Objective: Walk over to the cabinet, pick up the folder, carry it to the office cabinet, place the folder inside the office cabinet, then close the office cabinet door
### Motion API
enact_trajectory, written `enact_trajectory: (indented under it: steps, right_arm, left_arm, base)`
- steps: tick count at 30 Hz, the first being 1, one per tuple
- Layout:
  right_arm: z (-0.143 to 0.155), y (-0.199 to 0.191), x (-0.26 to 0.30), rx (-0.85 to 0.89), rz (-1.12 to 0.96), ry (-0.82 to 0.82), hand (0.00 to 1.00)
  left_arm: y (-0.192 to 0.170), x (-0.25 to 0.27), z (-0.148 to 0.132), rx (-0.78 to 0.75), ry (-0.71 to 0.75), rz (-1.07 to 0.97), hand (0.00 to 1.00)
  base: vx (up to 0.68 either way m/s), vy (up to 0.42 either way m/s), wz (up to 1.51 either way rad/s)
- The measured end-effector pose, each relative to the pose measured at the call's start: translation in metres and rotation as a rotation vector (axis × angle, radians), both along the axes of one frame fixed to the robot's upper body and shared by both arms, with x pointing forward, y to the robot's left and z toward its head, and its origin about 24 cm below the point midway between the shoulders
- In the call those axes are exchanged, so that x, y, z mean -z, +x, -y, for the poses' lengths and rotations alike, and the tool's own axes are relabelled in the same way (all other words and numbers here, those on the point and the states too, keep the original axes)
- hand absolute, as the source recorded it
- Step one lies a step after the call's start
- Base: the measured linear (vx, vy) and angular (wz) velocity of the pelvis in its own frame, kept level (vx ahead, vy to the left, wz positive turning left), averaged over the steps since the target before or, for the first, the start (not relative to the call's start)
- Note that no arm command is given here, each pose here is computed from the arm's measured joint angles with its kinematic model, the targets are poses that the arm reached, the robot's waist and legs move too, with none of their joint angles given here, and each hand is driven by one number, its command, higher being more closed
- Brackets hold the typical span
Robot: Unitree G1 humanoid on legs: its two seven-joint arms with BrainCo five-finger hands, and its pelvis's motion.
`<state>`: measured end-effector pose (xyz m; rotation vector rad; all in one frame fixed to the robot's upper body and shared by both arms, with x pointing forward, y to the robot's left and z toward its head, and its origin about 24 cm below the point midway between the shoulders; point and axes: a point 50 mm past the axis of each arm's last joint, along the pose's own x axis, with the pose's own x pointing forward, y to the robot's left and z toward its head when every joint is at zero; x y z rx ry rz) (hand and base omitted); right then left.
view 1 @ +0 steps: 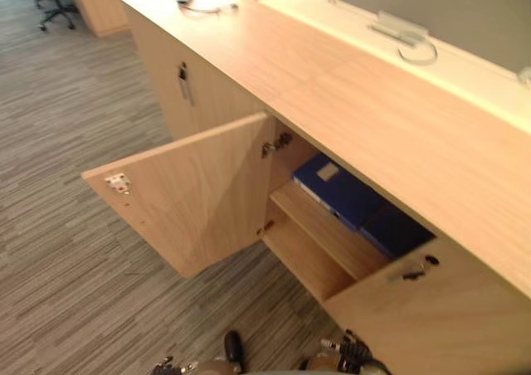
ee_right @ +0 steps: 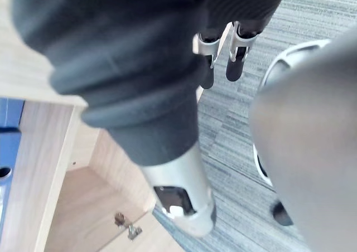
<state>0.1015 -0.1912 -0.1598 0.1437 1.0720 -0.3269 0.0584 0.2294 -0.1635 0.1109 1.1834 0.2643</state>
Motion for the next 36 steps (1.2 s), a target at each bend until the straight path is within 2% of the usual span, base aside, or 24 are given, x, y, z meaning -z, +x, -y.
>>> enact_trajectory:
  steps: [7,11,17,19,23,26,30,32,36]
  right_arm:
    - [0.003,-0.011,0.004,0.056,-0.043,0.011,0.00]
    - [0.015,-0.031,0.009,0.177,-0.117,0.020,0.00]
    - [0.022,-0.042,0.011,0.233,-0.172,0.015,0.00]
    - [0.029,-0.043,0.010,0.253,-0.170,-0.002,0.00]
    - [0.051,-0.043,0.005,0.298,-0.158,-0.052,0.00]
    - [0.077,-0.045,-0.002,0.405,-0.135,-0.088,0.00]
    - [0.079,-0.054,0.000,0.554,-0.142,-0.041,0.00]
    - [0.082,-0.060,-0.001,0.574,-0.148,-0.045,0.00]
    - [0.079,-0.076,0.002,0.601,-0.192,-0.038,0.00]
  left_arm:
    - [-0.006,0.001,0.000,-0.066,-0.020,-0.003,0.00]
    - [-0.006,0.001,0.001,-0.049,-0.025,-0.003,0.00]
    - [0.005,-0.003,0.001,-0.045,-0.039,0.066,0.00]
    - [0.002,-0.003,0.003,-0.076,-0.046,0.073,0.00]
    - [-0.015,0.000,0.007,-0.266,-0.074,0.069,0.00]
    - [-0.023,0.004,0.017,-0.370,-0.116,0.056,0.00]
    - [-0.029,0.004,0.011,-0.376,-0.107,0.034,0.00]
    - [-0.027,0.004,0.013,-0.347,-0.112,0.034,0.00]
    - [0.008,-0.002,0.014,-0.224,-0.101,0.120,0.00]
  base:
    - [-0.01,-0.077,0.00]
    - [0.08,-0.006,0.15]
    - [0.01,-0.004,0.12]
    - [-0.06,0.042,-0.26]
    - [0.03,0.185,-0.23]
    - [0.05,0.481,0.06]
    - [-0.03,0.298,0.07]
    - [-0.03,0.160,-0.24]
    - [-0.03,0.080,-0.17]
